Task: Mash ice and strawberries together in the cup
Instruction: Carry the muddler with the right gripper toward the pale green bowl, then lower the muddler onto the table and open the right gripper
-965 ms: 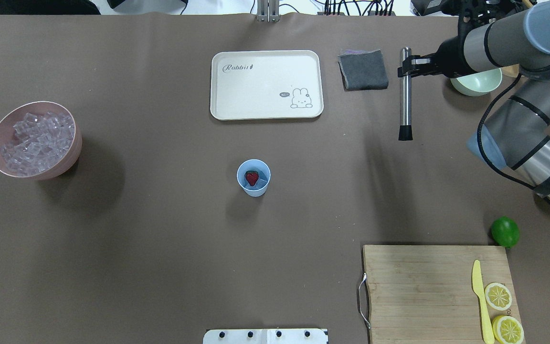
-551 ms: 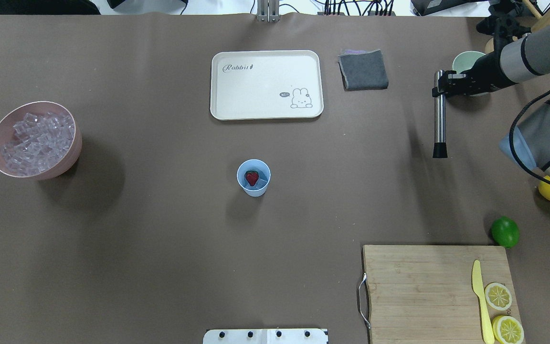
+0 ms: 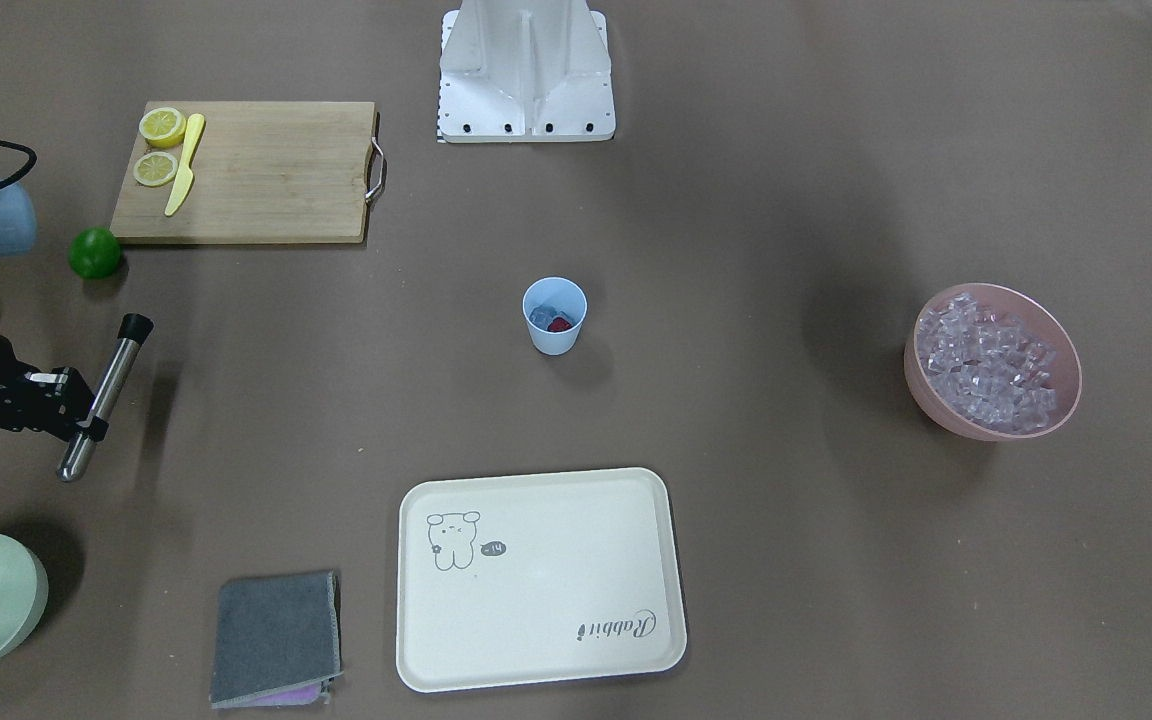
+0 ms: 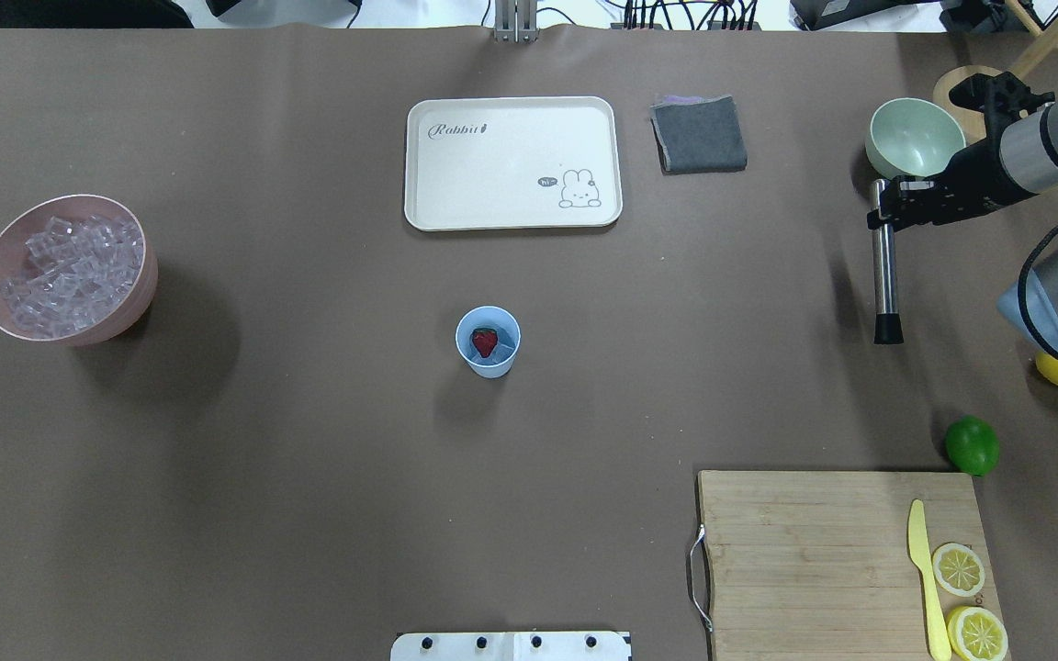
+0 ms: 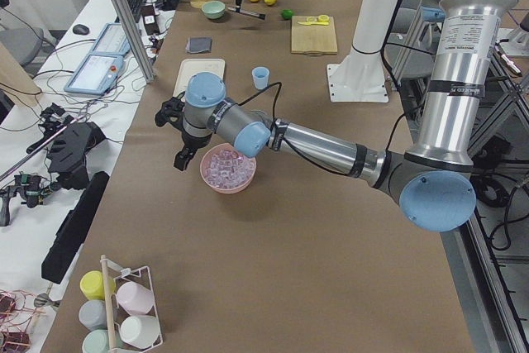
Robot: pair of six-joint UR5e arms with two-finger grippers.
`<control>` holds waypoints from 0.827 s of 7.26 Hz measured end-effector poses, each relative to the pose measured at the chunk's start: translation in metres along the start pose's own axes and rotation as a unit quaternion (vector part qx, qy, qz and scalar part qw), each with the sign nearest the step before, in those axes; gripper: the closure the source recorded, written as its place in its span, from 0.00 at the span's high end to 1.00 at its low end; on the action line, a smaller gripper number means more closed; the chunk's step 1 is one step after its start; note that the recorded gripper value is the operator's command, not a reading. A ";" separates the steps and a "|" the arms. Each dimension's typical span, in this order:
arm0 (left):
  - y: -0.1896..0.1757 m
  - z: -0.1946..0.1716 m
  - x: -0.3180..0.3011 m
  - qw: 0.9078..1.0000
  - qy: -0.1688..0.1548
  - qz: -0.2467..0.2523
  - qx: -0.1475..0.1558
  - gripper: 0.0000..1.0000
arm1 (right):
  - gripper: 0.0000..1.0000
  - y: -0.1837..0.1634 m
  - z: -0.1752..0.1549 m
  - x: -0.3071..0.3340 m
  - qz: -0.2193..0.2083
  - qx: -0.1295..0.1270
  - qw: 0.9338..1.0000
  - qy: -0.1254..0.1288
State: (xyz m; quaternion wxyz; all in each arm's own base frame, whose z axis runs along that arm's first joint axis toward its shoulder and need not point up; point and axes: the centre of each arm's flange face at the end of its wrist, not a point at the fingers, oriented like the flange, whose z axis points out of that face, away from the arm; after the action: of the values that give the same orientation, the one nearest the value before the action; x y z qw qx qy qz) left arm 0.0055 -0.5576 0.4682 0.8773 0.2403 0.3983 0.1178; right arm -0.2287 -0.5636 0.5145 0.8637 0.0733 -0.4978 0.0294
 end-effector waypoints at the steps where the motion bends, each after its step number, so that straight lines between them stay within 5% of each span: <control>1: -0.001 0.001 0.001 1.000 0.000 0.001 0.000 0.98 | 0.00 0.008 0.008 0.010 -0.011 -0.010 1.000 0.007; 6: 0.000 -0.004 0.006 1.000 -0.012 0.007 0.006 0.98 | 0.00 0.029 0.044 0.008 -0.036 -0.045 0.998 0.020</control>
State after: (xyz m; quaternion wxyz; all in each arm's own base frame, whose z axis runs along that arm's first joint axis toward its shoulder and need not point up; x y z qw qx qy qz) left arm 0.0058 -0.5540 0.4622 0.8795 0.2499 0.3870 0.1189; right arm -0.2664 -0.5424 0.5458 0.8762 0.0515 -0.4786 -0.0232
